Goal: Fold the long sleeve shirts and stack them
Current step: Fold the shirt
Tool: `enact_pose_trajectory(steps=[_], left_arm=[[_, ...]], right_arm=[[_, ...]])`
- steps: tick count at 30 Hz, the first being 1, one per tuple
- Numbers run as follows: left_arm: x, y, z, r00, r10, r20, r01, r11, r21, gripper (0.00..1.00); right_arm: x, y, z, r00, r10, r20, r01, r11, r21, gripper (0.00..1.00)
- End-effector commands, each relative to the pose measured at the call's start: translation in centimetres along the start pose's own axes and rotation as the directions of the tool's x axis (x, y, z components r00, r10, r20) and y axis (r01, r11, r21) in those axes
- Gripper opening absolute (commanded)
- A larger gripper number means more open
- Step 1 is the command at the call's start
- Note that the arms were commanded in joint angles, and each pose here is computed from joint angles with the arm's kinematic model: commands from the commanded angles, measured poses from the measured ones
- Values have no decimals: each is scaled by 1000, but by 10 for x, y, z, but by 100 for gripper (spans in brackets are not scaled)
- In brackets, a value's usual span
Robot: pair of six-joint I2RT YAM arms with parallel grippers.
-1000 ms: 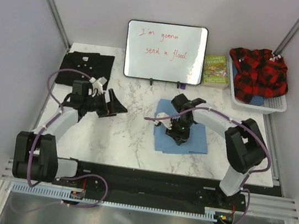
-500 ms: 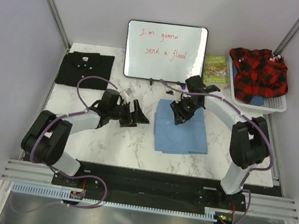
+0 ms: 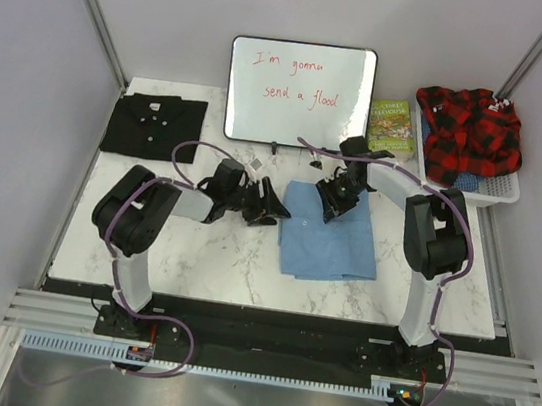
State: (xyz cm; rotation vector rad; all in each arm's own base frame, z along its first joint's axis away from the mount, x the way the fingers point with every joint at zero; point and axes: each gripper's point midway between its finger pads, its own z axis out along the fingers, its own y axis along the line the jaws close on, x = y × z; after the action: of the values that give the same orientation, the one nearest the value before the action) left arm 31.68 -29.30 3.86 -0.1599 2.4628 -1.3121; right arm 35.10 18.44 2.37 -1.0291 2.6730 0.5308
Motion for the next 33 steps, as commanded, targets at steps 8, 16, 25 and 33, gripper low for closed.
enact_pose_trajectory(steps=[8,16,25,33], left_arm=[[35,24,34,994,-87,-65,83,994,-72,63],[29,20,33,996,-59,-70,54,996,-68,35],[-19,-1,-26,982,134,-130,-153,977,-150,2],[-107,-45,-121,755,605,-254,-654,660,-371,2]], right_arm=[[-5,-4,8,1000,-4,-6,4,1000,5,37],[-1,-1,9,1000,0,-9,0,1000,-8,37],[-43,23,-34,985,75,154,-59,993,-107,45],[-76,4,-110,913,213,347,-164,972,-167,49]])
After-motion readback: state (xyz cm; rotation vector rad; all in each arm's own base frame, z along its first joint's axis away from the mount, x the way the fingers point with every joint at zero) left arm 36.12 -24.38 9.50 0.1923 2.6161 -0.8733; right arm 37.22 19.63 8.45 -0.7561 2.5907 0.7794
